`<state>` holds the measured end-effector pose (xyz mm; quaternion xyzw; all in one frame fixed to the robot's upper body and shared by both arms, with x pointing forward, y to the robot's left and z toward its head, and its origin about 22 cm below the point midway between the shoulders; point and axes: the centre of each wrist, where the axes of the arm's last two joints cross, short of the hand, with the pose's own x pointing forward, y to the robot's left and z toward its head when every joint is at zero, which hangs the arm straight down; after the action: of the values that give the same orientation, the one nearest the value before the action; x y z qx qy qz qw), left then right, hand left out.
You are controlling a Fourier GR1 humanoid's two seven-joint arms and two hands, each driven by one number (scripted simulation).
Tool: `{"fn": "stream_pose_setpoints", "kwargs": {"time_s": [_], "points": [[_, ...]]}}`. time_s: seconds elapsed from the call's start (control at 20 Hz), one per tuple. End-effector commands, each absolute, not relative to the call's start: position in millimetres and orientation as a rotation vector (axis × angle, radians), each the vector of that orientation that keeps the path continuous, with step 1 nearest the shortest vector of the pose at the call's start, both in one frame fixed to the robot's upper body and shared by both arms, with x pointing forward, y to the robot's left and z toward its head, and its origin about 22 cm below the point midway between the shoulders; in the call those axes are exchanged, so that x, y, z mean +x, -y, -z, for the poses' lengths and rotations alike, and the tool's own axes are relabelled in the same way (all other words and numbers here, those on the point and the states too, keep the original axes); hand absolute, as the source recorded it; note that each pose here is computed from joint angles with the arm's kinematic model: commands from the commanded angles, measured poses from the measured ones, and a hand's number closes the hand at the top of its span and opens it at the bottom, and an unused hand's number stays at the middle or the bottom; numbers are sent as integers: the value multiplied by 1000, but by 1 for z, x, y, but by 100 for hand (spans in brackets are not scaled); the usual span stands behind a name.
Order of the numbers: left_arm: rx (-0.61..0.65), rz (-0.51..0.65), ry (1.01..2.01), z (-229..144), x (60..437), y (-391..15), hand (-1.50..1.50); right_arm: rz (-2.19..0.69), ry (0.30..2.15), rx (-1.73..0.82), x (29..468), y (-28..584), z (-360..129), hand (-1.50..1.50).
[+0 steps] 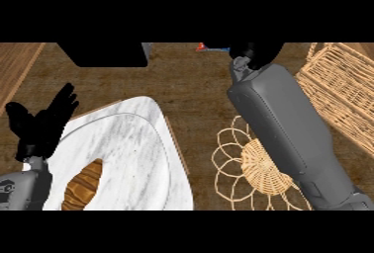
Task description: Pick the cupcake from the placemat and place it in the basket
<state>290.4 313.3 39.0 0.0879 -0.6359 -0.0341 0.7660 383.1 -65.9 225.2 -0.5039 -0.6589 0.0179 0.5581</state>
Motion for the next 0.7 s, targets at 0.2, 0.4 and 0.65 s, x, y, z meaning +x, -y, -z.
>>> {"fn": "stream_pose_setpoints", "kwargs": {"time_s": [0.2, 0.4, 0.65], "points": [[197, 80, 1392, -37, 281, -320, 0, 35, 1361, -1359, 417, 121, -257, 150], [194, 54, 1381, -45, 295, -321, 0, 79, 1273, -1468, 426, 160, -267, 150], [194, 84, 1391, -52, 301, -333, 0, 95, 1231, -1480, 424, 207, -242, 150]]}}
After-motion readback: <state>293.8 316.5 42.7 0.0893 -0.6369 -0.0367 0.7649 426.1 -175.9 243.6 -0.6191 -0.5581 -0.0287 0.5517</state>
